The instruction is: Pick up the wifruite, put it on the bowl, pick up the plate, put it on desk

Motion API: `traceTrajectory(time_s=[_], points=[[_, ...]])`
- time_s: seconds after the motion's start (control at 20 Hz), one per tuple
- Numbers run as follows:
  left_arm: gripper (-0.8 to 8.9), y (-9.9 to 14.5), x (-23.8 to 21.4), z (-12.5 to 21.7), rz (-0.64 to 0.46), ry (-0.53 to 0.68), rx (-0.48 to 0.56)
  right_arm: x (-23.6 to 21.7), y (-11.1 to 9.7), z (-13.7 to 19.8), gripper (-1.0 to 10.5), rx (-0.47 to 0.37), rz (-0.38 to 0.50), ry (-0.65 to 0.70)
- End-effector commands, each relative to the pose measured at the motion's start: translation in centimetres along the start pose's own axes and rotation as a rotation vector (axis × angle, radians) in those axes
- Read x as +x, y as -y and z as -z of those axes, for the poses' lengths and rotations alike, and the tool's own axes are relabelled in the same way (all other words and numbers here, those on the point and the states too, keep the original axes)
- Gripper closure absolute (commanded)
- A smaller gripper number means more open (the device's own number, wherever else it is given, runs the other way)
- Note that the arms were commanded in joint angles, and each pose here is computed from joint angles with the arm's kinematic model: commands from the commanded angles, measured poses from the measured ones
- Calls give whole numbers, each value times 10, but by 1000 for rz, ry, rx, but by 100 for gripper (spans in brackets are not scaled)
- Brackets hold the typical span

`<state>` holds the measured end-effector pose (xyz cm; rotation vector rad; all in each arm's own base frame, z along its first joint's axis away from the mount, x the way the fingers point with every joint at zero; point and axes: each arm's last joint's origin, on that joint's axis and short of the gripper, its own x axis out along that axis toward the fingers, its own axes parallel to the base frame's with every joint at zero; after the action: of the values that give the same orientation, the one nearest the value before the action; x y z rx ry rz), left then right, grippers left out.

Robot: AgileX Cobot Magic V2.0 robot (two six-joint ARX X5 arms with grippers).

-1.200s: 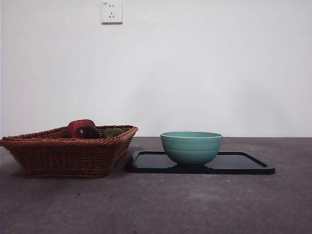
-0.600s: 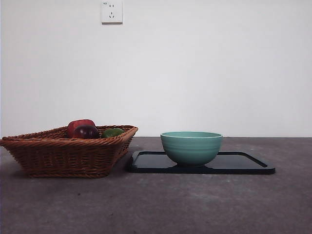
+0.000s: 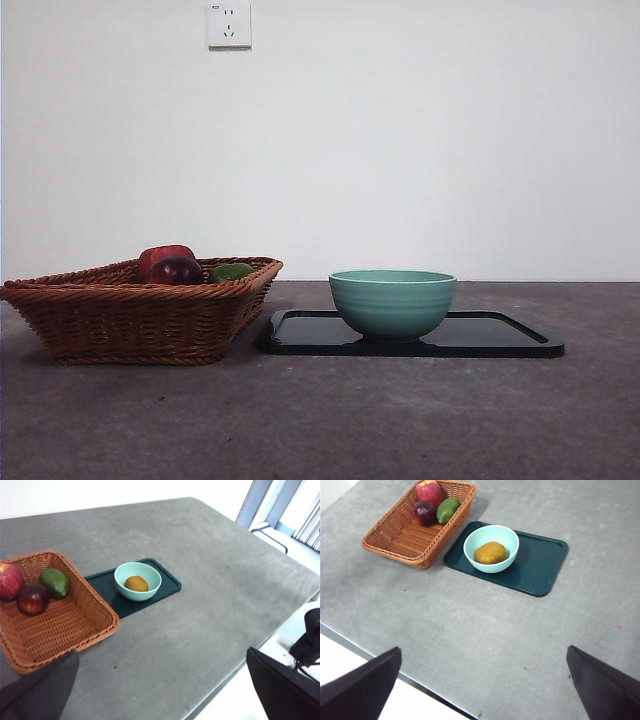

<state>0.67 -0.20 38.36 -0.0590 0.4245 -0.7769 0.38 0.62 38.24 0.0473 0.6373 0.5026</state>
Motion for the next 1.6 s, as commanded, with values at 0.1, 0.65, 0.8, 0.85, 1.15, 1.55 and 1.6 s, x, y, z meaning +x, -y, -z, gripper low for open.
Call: traceTrajectory(time_s=[0.1,0.65,0.8,0.85,1.15,1.55,1.6], points=[[166,3,7,-8,5,3,-35,-2,0,6,340,17,-9,-66],[166,40,156,-42,-80,-243,-53,-2,0,6,340,17,-9,-66],[166,47,197,-45,-114,-327,-45,-2,0,6,340,17,-9,-66],[166,49,210,-47,-126,-351,-43,-2,0,6,340,17,-9,-66],[166,55,286,-65,-179,-510,-47,-2,0,6,340,17,-9,-66],[166,36,384,-75,-278,-752,-28,-2,0,6,340,17,-9,-66],[166,34,394,-77,-279,-760,-23,-2,0,6,340,17,-9,-67]])
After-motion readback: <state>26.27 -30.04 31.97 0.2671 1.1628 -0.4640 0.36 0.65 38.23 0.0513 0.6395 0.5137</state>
